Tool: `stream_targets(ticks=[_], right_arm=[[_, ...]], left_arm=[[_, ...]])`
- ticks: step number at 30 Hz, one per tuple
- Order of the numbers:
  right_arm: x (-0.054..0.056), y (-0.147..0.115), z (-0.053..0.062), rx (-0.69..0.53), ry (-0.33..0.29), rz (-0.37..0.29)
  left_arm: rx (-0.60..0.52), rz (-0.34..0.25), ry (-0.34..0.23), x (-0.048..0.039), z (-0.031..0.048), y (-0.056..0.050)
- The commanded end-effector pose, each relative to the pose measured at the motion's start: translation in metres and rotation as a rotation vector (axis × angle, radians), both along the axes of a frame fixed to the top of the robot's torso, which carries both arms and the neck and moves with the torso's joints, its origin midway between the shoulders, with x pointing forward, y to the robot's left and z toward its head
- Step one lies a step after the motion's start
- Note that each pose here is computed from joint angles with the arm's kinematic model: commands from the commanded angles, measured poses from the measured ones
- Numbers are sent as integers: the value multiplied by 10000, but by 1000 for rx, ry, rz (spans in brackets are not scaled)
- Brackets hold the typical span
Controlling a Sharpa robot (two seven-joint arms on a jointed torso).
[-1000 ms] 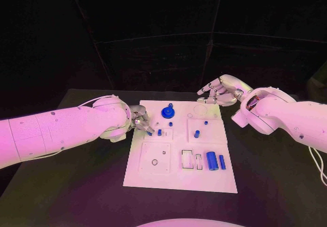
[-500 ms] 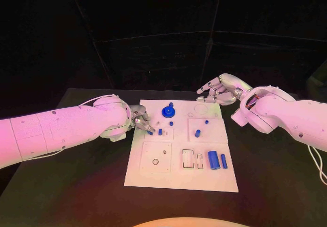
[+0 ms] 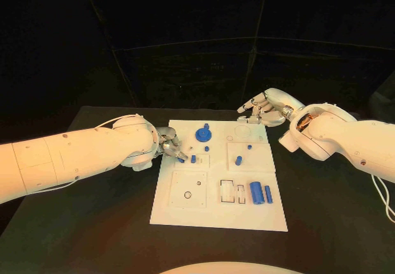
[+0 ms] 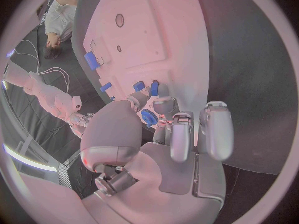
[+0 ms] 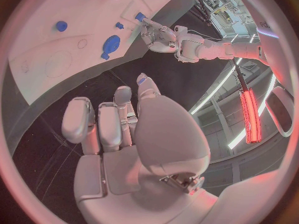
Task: Assemble the parts on the task board
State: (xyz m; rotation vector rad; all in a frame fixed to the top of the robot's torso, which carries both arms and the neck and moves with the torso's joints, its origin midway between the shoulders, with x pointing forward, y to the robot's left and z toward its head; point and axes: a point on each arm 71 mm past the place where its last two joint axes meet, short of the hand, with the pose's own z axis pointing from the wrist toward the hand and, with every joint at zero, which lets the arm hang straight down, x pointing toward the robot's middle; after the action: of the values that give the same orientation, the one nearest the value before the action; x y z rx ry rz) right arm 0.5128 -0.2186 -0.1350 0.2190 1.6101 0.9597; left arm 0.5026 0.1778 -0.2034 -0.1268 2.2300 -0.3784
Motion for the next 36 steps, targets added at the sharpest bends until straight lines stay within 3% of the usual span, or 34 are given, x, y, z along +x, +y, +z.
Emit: stream_targets(ticks=[1,36], right_arm=[[-3,14,15,1,-6,11],[-7,7,17,2,-7,9]], left_arm=[[-2,0,5,-8,-3,-11],[-8,9,-6,5,6,-11]])
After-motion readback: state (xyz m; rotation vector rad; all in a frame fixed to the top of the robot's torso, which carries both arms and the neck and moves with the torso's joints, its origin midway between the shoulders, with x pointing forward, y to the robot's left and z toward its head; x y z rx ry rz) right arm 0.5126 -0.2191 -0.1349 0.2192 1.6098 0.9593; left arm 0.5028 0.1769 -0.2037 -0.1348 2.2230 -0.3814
